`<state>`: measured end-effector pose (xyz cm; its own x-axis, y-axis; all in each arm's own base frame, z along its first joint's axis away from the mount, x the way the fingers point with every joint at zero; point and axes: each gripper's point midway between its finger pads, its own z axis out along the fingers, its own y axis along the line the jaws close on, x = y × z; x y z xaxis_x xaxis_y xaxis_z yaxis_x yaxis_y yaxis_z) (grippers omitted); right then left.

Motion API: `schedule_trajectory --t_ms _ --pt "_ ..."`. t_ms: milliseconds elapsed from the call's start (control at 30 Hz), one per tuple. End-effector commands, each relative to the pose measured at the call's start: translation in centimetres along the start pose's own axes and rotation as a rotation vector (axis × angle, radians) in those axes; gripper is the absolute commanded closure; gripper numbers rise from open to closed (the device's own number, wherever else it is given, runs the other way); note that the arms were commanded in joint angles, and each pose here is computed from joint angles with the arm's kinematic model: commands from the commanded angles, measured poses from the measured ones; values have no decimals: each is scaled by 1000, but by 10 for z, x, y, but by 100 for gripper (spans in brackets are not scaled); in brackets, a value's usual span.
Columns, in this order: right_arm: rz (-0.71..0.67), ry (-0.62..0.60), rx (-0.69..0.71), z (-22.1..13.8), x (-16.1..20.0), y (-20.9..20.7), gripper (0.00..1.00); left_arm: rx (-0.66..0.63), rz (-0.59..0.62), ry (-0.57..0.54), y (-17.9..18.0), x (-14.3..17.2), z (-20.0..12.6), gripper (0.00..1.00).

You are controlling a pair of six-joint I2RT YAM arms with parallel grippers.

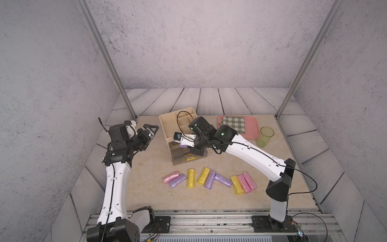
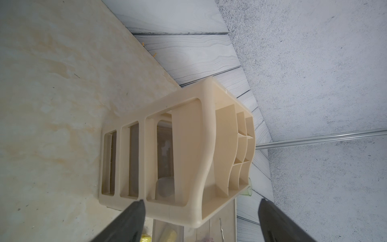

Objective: Sort the rolls of trash bags by color and place them into the drawer
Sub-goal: Place the roll of trash bags in the drawer.

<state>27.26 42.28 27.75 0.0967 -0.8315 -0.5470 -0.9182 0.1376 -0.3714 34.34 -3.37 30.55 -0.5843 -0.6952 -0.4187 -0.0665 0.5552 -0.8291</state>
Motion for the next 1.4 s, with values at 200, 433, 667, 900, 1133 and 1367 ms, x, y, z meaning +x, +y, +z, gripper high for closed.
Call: schedule_trajectory --t_ms 200,433,667,900,1133,1367 --pt "-162 33 24 24 -16 10 82 35 11 -21 -6 -1 -5 9" --pt "-172 16 80 24 -25 5 58 35 14 -19 -6 -1 -4 9" --pt "-127 -31 226 15 -37 -21 50 28 24 -20 -7 -3 -4 10" --pt "53 -177 418 -42 -55 -60 49 -16 56 -29 -3 -8 -3 10" --pt "417 -274 489 -115 6 -77 36 -19 108 -43 -14 -9 -5 12" --pt "747 -116 441 -135 131 -54 35 -61 165 -15 -10 11 -2 14"
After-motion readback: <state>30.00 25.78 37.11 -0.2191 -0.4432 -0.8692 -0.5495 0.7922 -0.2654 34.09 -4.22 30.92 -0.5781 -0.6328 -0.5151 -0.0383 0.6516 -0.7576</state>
